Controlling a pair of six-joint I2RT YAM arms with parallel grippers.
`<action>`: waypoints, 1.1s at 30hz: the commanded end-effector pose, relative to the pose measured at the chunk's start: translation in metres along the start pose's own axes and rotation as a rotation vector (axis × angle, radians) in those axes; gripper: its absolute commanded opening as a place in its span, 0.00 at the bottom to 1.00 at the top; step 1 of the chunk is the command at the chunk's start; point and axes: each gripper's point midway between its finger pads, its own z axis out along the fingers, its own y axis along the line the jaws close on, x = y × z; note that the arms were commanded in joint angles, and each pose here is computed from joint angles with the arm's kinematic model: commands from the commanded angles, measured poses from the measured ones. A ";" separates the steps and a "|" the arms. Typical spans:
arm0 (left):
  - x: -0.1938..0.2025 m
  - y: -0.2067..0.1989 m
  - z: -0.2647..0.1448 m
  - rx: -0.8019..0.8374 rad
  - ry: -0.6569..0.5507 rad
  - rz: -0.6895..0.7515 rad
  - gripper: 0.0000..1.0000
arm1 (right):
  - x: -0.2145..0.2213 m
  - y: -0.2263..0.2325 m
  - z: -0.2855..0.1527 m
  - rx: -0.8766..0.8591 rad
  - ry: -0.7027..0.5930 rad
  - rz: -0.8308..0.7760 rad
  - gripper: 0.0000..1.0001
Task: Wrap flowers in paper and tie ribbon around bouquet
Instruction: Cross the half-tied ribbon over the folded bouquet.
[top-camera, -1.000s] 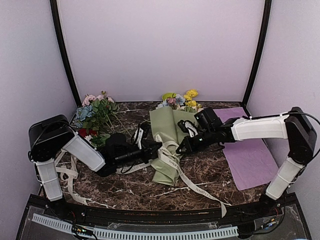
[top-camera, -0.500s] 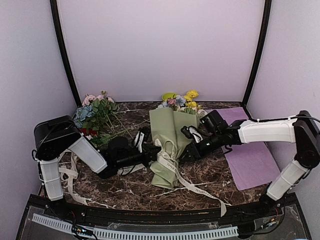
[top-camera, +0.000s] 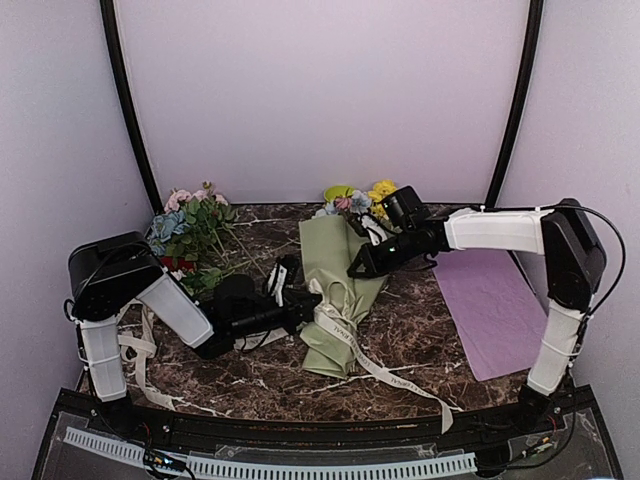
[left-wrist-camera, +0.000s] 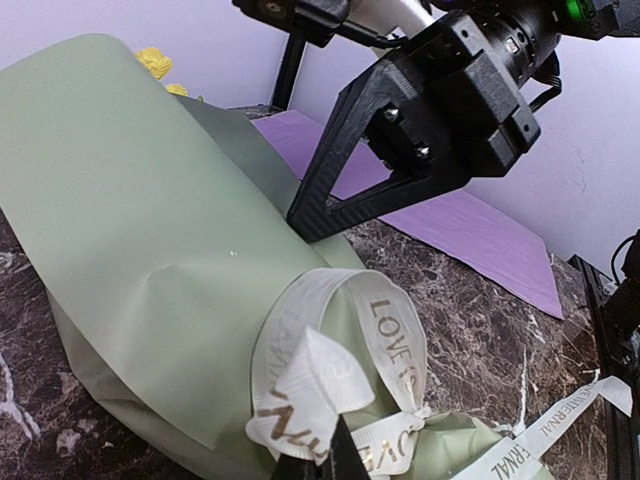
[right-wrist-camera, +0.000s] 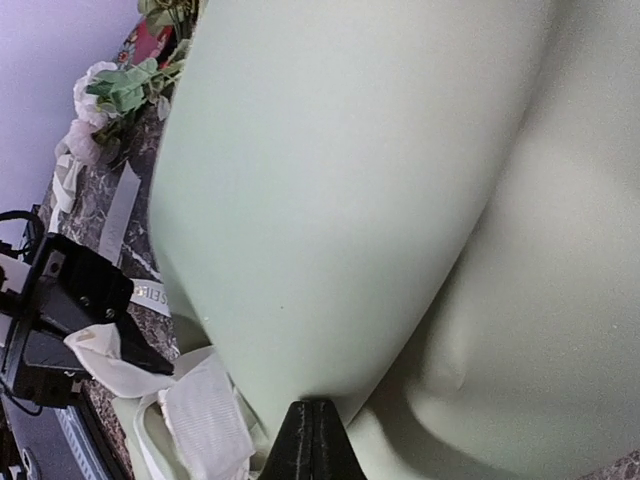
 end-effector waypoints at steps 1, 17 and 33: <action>-0.003 -0.003 -0.004 0.021 -0.019 0.004 0.00 | -0.012 0.005 0.008 -0.009 -0.003 -0.064 0.00; -0.002 0.002 -0.006 0.009 -0.019 -0.006 0.00 | 0.029 0.030 0.031 -0.158 0.178 -0.154 0.00; -0.003 0.007 -0.006 -0.001 -0.026 -0.015 0.00 | 0.025 0.078 0.033 -0.518 0.137 -0.222 0.05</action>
